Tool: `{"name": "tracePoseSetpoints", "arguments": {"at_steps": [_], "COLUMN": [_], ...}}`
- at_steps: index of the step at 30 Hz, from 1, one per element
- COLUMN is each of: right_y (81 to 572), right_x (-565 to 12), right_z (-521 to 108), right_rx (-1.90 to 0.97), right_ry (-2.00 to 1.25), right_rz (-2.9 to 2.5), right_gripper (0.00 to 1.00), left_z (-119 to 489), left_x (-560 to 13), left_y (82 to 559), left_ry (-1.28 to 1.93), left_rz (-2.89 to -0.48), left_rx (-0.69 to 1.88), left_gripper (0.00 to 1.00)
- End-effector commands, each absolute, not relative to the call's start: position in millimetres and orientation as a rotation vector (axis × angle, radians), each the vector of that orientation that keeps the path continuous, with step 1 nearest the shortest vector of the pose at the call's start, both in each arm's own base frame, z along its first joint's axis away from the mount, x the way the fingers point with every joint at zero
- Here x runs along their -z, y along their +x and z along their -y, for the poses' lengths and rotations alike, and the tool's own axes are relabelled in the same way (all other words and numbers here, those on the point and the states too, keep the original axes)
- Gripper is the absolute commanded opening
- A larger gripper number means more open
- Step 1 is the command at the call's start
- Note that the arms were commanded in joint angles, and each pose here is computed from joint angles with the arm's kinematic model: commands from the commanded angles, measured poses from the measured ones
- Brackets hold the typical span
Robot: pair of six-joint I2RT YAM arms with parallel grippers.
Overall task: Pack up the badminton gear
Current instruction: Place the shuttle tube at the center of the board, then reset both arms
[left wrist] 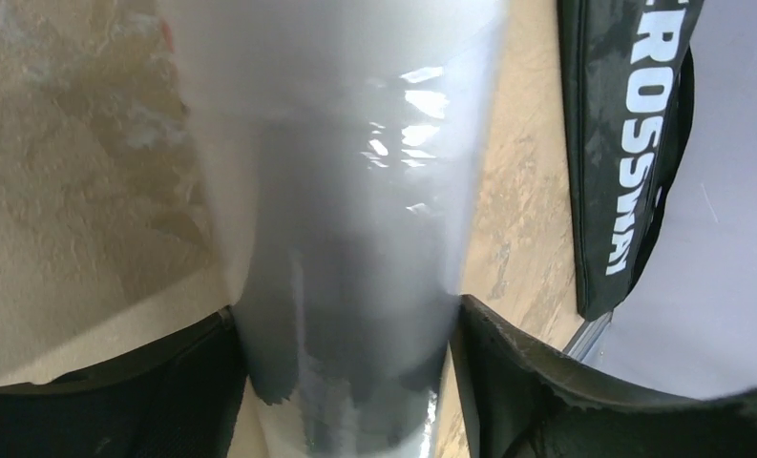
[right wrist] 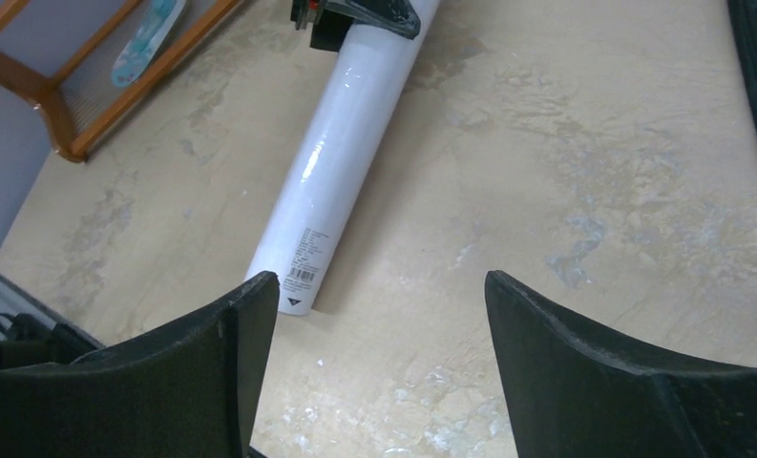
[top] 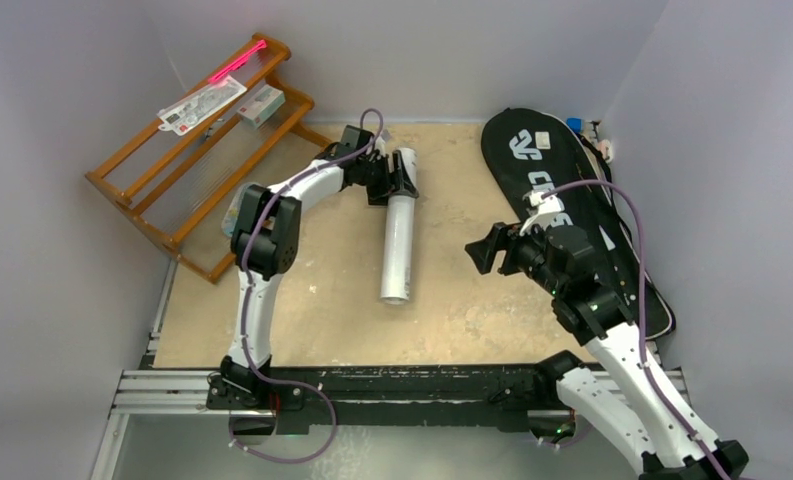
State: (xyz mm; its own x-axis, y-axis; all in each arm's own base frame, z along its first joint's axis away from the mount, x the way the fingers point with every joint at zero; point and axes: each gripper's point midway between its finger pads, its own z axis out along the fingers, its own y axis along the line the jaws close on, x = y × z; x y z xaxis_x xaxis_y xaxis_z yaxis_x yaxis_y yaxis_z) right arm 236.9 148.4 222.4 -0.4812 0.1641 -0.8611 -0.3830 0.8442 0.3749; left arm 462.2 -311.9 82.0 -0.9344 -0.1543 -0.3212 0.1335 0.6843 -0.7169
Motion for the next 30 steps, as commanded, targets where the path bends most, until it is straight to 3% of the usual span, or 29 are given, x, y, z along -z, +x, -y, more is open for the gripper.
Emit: {"name": "tracePoseSetpoints", "arguments": {"at_steps": [1, 5, 19, 25, 30], "right_y": [247, 260, 273, 281, 295], "right_x": [-223, -222, -225, -211, -196], "right_z": [-140, -116, -96, -109, -119], "right_rx": [-0.594, -0.464, -0.299, -0.29, -0.203], "right_ry": [-0.118, -0.018, -0.07, -0.226, -0.4], "right_rz": [-1.92, -1.849, -1.71, -1.533, -1.469], "right_gripper": [0.86, 0.99, 0.99, 0.98, 0.91], "left_z": [313, 295, 228, 176, 122], "left_x": [-90, -96, -212, -209, -181], "left_y": [479, 482, 425, 384, 363], "left_ry": [-0.011, -0.012, 0.071, 0.158, 0.116], "left_rz": [-2.514, -2.513, -2.005, -1.796, -1.729], "left_rx": [1.123, 0.962, 0.736, 0.428, 0.158], "left_gripper": [0.75, 0.8, 0.87, 0.88, 0.88]}}
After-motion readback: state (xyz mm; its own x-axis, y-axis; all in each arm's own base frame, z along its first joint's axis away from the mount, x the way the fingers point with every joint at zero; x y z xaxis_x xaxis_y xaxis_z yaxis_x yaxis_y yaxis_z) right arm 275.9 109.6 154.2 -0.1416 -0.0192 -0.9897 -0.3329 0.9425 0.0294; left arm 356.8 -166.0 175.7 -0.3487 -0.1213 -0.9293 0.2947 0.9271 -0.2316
